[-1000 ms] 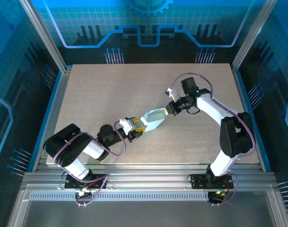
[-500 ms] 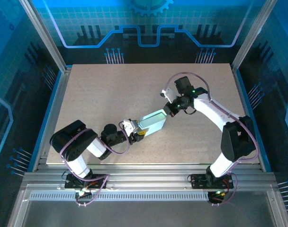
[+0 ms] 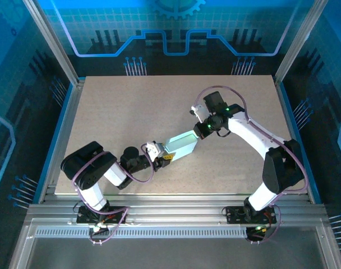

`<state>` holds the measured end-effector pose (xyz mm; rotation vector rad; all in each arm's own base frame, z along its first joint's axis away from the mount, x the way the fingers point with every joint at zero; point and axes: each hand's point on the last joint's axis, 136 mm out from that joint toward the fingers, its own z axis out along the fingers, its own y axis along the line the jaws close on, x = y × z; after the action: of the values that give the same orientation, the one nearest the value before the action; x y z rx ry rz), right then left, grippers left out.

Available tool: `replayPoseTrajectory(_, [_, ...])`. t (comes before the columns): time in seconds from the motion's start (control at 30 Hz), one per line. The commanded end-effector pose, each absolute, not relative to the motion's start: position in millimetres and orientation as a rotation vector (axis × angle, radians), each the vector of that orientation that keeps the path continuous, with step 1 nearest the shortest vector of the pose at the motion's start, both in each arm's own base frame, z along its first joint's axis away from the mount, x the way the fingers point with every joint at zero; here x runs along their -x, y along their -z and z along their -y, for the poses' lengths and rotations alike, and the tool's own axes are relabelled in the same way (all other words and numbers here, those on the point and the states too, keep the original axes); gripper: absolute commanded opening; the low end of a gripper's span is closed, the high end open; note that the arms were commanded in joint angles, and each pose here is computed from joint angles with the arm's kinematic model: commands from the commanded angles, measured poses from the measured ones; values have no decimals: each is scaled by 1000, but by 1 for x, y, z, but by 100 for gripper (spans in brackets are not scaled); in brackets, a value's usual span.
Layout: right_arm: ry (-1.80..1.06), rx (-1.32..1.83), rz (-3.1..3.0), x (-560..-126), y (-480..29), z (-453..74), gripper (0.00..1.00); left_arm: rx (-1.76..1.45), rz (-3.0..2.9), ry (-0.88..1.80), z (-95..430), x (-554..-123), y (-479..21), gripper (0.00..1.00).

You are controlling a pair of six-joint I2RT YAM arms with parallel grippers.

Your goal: Fold the paper box

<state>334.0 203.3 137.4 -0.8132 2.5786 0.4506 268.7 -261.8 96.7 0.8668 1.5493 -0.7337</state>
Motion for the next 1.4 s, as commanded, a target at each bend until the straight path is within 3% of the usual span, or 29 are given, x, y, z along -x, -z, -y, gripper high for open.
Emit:
replayPoseTrajectory(0.0, [-372, 632, -2650, -333, -150, -190, 0, -925, -1563, 733, 265, -264, -84, 31])
replayPoseTrajectory(0.23, [-412, 448, -2742, -327, -149, -192, 0, -936, -1574, 734, 269, -265, -78, 31])
replayPoseTrajectory(0.6, [-314, 405, -2548, -328, -128, -188, 0, -846, -1630, 775, 274, -280, -76, 30])
replayPoseTrajectory(1.37, [-273, 685, -2450, -323, -133, -193, 0, -879, -1641, 722, 267, -279, -64, 32])
